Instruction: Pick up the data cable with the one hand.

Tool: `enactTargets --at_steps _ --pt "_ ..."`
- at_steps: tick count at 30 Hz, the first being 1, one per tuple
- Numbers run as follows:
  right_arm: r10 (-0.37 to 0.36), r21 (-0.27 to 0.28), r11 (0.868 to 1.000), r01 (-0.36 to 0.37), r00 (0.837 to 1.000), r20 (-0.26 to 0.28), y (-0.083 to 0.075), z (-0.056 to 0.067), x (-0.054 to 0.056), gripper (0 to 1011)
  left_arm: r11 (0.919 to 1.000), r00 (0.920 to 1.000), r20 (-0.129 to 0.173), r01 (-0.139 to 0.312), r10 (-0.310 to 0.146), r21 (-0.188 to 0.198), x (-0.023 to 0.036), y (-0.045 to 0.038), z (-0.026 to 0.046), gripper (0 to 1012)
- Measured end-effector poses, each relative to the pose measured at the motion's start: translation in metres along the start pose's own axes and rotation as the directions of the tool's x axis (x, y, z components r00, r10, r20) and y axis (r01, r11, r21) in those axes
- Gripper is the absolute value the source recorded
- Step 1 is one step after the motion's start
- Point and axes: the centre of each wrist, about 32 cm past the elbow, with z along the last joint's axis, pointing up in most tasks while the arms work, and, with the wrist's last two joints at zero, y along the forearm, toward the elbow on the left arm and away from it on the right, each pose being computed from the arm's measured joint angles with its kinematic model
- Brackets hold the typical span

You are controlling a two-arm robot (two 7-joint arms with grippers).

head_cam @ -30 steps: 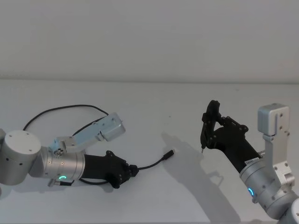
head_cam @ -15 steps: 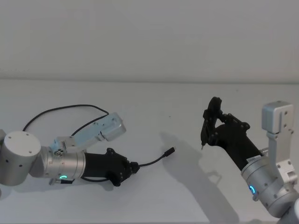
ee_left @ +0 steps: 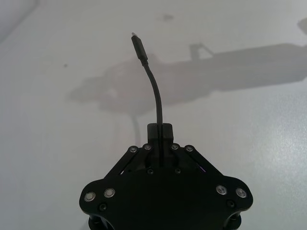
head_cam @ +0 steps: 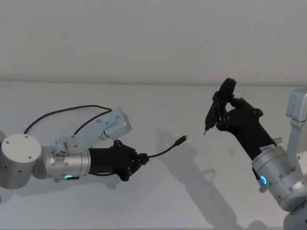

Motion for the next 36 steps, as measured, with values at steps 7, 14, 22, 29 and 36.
enactTargets --at_steps 7,14,22,29,36 --pt "0.004 0.033 0.999 -0.002 0.999 -0.046 0.006 0.006 -0.002 275 0.9995 0.9995 0.028 -0.013 0.013 -0.029 -0.0012 0.0006 0.0035 42" --pt "0.008 0.044 0.999 -0.005 0.997 -0.077 0.010 0.008 -0.004 274 0.9990 0.9990 0.040 -0.018 0.019 -0.042 -0.0018 0.0009 0.0049 42" --pt "0.002 0.040 0.999 0.002 0.995 -0.097 0.015 0.004 -0.004 275 0.9984 0.9985 0.050 -0.022 0.025 -0.052 -0.0022 0.0011 0.0061 42" --pt "-0.001 0.032 0.999 0.005 0.994 -0.107 0.018 -0.001 -0.004 274 0.9981 0.9982 0.054 -0.024 0.027 -0.056 -0.0024 0.0012 0.0067 41" --pt "-0.001 0.025 1.000 0.003 0.993 -0.115 0.023 -0.006 -0.004 275 0.9980 0.9980 0.056 -0.025 0.028 -0.058 -0.0024 0.0013 0.0070 42"
